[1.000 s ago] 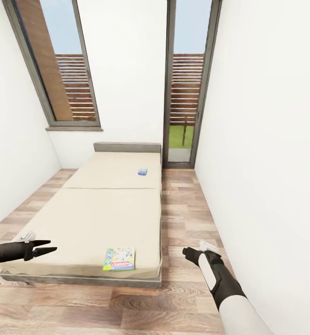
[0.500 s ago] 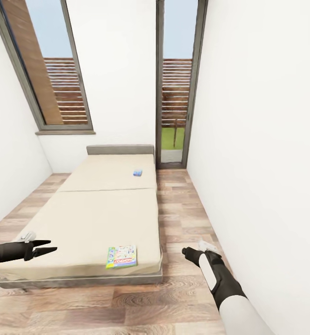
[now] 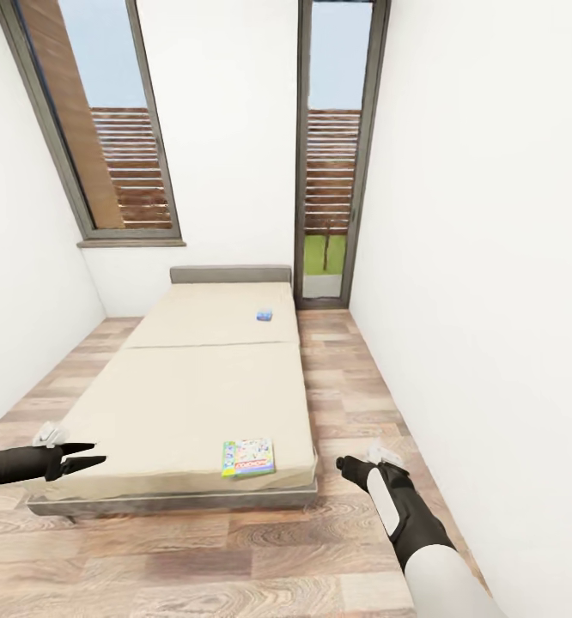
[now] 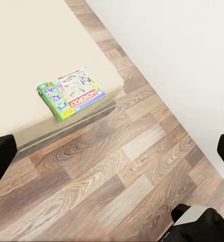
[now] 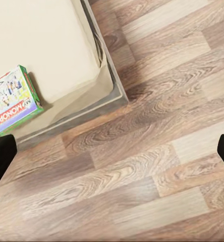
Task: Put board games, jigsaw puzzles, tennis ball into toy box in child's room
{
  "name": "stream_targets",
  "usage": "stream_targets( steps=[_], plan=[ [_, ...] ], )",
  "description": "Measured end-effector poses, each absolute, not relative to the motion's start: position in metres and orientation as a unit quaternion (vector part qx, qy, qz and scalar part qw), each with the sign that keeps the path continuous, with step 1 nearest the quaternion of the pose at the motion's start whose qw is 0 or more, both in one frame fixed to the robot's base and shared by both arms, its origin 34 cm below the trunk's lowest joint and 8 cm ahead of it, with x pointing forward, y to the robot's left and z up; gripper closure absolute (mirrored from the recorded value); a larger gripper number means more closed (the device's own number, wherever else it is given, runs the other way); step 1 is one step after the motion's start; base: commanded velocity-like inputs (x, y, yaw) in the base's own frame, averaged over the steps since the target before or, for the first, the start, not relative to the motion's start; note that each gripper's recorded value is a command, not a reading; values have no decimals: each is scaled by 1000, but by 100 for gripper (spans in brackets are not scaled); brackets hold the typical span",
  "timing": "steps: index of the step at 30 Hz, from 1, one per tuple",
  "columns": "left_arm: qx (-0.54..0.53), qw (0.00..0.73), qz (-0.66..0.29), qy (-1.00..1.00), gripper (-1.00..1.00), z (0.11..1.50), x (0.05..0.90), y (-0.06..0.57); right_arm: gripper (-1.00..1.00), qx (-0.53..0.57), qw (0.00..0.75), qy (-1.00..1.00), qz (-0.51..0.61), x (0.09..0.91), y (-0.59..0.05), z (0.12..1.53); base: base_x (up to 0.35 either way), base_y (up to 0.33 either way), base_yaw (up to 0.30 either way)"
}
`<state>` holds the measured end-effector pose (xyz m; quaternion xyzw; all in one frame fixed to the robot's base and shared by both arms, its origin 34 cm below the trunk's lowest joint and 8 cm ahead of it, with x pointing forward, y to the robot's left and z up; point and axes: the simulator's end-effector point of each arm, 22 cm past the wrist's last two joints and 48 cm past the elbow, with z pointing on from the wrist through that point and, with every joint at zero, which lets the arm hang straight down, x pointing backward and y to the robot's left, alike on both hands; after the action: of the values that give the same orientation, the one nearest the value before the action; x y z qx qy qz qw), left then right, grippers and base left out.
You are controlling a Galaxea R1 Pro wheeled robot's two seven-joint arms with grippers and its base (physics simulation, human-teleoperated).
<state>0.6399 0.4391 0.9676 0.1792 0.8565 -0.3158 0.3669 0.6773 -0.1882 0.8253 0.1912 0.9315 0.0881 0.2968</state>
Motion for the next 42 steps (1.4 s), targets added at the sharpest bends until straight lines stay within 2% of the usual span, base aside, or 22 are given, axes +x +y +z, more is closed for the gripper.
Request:
stream_targets(
  steps=[19, 30, 40, 42],
  plan=[
    [181, 369, -315, 856, -100, 968, 640, 439, -100, 195, 316, 925, 83, 683, -192, 829, 3, 110, 0],
    [181, 369, -315, 856, -100, 968, 640, 439, -100, 198, 277, 937, 82, 659, -184, 799, 1, 92, 0],
    [181, 369, -314, 856, -100, 968, 640, 440, -100, 209, 276, 934, 89, 658, -185, 797, 0, 22, 0],
    [181, 369, -314, 856, -100, 968, 640, 440, -100, 234, 278, 924, 119, 658, -181, 795, 0, 1, 0]
  ],
)
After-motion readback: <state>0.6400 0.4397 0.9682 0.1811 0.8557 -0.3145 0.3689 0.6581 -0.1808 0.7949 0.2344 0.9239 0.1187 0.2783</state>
